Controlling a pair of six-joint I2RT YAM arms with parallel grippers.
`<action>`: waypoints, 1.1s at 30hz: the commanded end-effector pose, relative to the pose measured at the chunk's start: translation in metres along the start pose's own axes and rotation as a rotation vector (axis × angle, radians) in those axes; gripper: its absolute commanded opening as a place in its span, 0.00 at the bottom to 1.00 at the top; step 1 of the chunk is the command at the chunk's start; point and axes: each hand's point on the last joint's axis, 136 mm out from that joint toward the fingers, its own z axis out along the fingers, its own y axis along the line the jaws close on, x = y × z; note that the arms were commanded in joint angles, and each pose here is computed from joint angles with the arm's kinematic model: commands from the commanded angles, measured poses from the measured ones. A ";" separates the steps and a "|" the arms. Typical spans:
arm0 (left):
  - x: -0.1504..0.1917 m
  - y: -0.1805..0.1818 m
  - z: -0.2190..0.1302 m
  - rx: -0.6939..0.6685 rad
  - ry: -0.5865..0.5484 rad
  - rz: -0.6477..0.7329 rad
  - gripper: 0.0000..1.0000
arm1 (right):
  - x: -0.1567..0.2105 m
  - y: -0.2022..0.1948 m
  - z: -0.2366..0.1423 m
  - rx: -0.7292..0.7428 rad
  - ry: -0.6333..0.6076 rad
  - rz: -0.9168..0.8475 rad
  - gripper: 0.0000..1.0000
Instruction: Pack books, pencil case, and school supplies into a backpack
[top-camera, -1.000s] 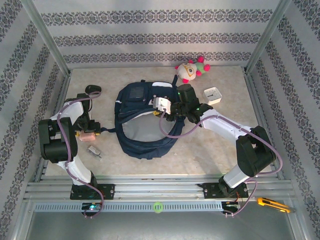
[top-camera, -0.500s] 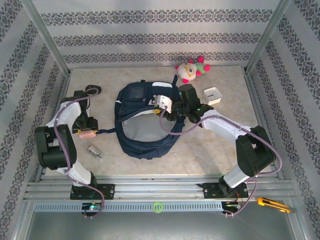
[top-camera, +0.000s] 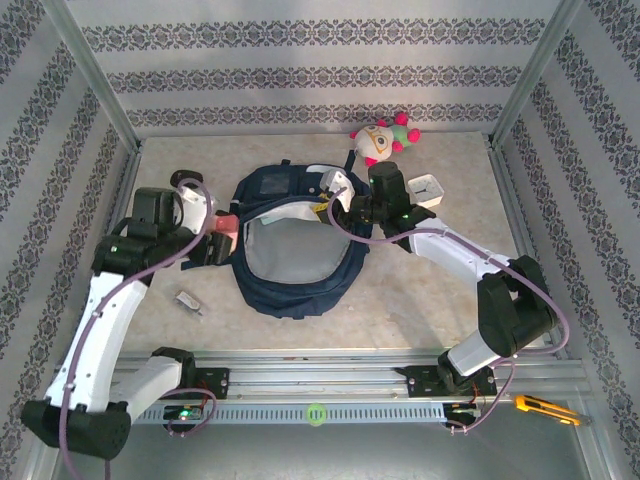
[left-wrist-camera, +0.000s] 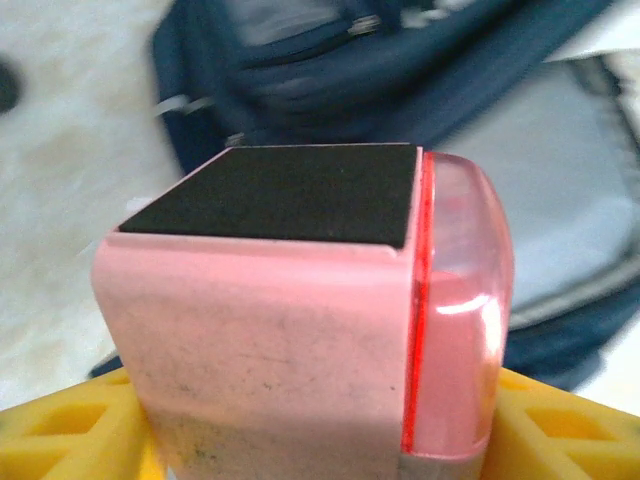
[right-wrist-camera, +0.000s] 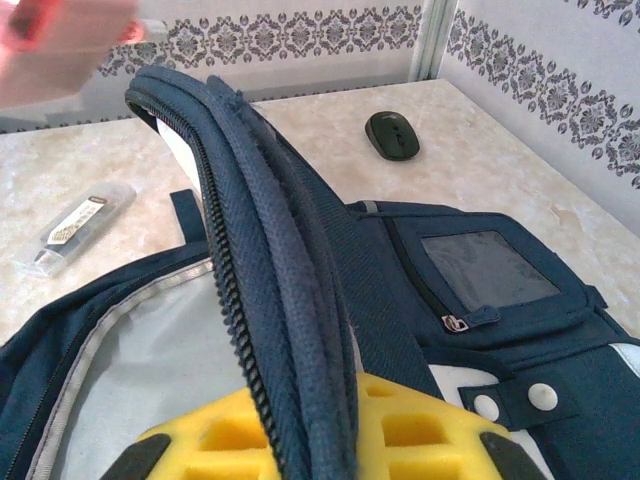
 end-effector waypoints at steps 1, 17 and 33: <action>-0.017 -0.046 -0.009 0.213 -0.133 0.247 0.37 | -0.030 0.002 -0.012 -0.007 -0.089 0.012 0.00; -0.001 -0.142 0.029 0.345 0.040 0.820 0.32 | -0.044 0.000 -0.003 -0.061 -0.123 0.094 0.00; -0.022 -0.097 0.171 -0.096 0.203 0.913 0.40 | -0.061 0.008 -0.006 -0.119 -0.168 0.067 0.00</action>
